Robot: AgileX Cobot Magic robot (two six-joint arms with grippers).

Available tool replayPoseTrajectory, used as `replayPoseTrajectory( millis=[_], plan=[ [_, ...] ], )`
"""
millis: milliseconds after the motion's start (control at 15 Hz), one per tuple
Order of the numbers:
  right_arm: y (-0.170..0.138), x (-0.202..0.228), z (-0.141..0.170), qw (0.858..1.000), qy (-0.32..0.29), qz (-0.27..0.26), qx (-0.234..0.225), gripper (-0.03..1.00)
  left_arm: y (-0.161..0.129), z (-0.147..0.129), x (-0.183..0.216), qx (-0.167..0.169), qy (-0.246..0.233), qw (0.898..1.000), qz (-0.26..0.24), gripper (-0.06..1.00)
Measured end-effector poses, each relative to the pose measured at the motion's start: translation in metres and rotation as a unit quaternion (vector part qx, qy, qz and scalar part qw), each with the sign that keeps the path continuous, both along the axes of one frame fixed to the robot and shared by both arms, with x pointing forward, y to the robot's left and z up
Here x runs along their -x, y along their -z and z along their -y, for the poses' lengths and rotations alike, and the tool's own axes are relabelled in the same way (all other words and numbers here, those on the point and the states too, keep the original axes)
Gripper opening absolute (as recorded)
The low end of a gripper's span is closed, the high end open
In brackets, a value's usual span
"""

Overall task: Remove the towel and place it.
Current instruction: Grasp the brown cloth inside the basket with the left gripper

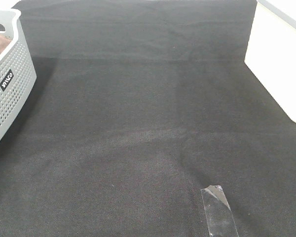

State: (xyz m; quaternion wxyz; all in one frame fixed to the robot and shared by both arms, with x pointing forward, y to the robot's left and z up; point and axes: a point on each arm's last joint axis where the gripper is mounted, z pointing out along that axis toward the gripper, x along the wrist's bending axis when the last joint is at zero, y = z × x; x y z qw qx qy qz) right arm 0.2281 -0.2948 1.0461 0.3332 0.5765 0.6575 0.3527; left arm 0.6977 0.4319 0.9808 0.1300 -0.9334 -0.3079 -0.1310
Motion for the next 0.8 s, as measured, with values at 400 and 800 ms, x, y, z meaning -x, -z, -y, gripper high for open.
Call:
replayPoseTrajectory(
  millis=[400,800],
  plan=[
    [0.0,0.0,0.0,1.0,0.0,0.0,0.0,0.68,0.001,0.007,-0.002,0.04,-0.063,0.997,0.029,0.0],
    [0.0,0.0,0.0,1.0,0.0,0.0,0.0,0.68,-0.08,0.036,0.014,0.047,-0.09,0.989,0.104,0.0]
  ],
)
